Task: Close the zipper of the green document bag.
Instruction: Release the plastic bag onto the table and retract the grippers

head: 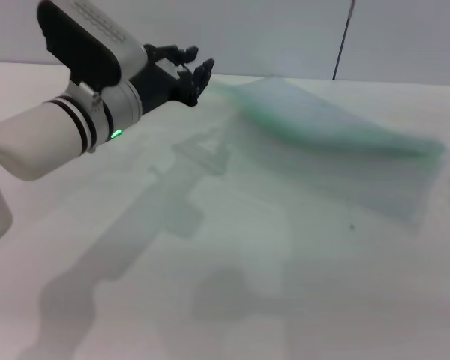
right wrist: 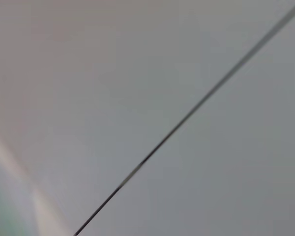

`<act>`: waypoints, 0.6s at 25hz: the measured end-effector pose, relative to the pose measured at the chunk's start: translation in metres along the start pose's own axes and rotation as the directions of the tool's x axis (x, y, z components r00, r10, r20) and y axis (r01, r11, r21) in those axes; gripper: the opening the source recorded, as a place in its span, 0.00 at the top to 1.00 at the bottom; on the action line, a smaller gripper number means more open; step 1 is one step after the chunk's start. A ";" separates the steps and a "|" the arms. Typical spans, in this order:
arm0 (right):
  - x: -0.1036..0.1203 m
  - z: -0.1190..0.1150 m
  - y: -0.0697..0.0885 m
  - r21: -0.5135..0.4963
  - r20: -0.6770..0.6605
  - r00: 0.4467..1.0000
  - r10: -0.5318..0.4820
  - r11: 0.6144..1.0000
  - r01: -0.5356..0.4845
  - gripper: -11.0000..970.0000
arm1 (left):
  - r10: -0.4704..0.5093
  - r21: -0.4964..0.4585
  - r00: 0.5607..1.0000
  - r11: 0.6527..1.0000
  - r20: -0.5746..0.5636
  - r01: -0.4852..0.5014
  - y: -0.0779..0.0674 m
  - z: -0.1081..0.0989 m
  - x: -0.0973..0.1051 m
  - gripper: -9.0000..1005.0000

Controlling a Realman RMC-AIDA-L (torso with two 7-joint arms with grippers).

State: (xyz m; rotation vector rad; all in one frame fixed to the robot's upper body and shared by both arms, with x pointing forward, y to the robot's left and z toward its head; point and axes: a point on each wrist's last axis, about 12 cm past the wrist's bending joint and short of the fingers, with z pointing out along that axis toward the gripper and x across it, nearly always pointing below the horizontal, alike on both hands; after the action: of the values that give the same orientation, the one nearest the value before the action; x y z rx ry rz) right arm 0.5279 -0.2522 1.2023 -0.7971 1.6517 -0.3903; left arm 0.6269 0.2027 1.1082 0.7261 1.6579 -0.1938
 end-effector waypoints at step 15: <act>0.041 0.015 0.046 0.110 0.289 0.903 0.318 0.926 -0.361 0.44 | -0.183 0.058 0.922 0.983 0.341 0.174 0.002 -0.051 0.005 0.41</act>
State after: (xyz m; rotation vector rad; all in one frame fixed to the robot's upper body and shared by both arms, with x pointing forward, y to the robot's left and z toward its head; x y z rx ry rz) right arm 0.5267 -0.2454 1.1389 -0.4056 1.4486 -0.1566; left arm 0.5857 0.2317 1.1162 0.5242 1.3841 -0.4499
